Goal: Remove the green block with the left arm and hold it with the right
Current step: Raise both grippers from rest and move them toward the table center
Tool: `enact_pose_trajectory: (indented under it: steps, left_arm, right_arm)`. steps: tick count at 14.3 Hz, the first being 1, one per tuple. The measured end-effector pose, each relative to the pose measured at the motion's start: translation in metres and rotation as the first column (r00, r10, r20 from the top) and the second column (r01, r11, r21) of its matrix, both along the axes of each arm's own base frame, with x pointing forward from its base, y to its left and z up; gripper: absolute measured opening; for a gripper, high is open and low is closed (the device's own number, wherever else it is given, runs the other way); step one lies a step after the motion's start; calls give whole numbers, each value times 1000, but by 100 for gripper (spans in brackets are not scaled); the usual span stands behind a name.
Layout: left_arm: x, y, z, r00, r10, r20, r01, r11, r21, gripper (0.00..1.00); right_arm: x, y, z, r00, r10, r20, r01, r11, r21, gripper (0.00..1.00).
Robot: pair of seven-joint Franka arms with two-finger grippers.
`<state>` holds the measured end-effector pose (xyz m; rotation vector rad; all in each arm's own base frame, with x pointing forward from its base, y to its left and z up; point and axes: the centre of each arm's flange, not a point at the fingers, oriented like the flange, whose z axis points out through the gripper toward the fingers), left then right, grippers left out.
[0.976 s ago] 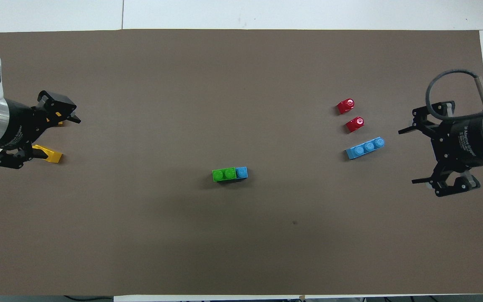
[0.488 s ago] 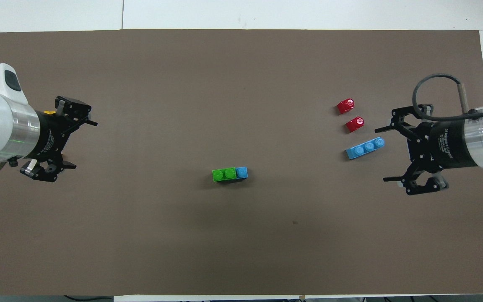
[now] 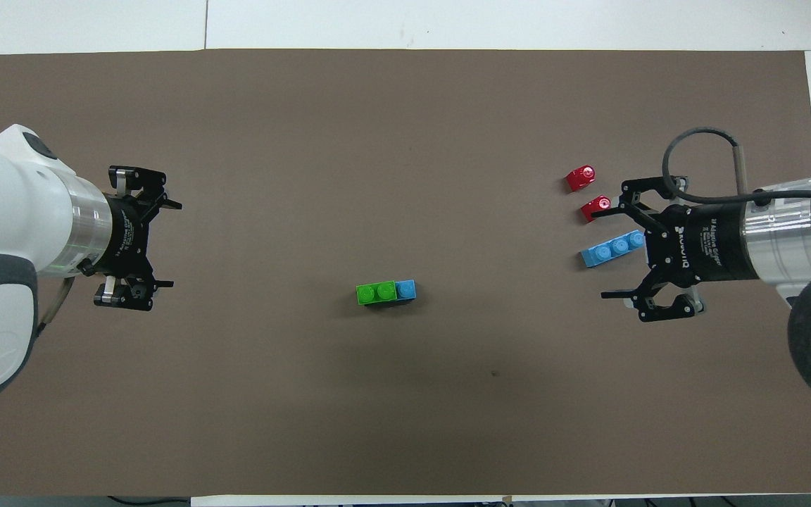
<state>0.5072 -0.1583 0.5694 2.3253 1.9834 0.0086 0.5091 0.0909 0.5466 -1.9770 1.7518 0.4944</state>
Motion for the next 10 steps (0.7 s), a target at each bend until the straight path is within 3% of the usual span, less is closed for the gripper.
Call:
enact_pose_trajectory:
  steps: [4, 10]
  left_arm:
    - [-7, -21, -15, 999, 36, 11, -36, 999, -9, 100]
    - [-16, -37, -30, 991, 132, -1, -132, 991, -16, 100]
  right_arm:
    - [0, 10, -8, 1000, -18, 16, 16, 997, 78, 100]
    - [-6, 45, -24, 1000, 0, 28, -3, 996, 92, 100]
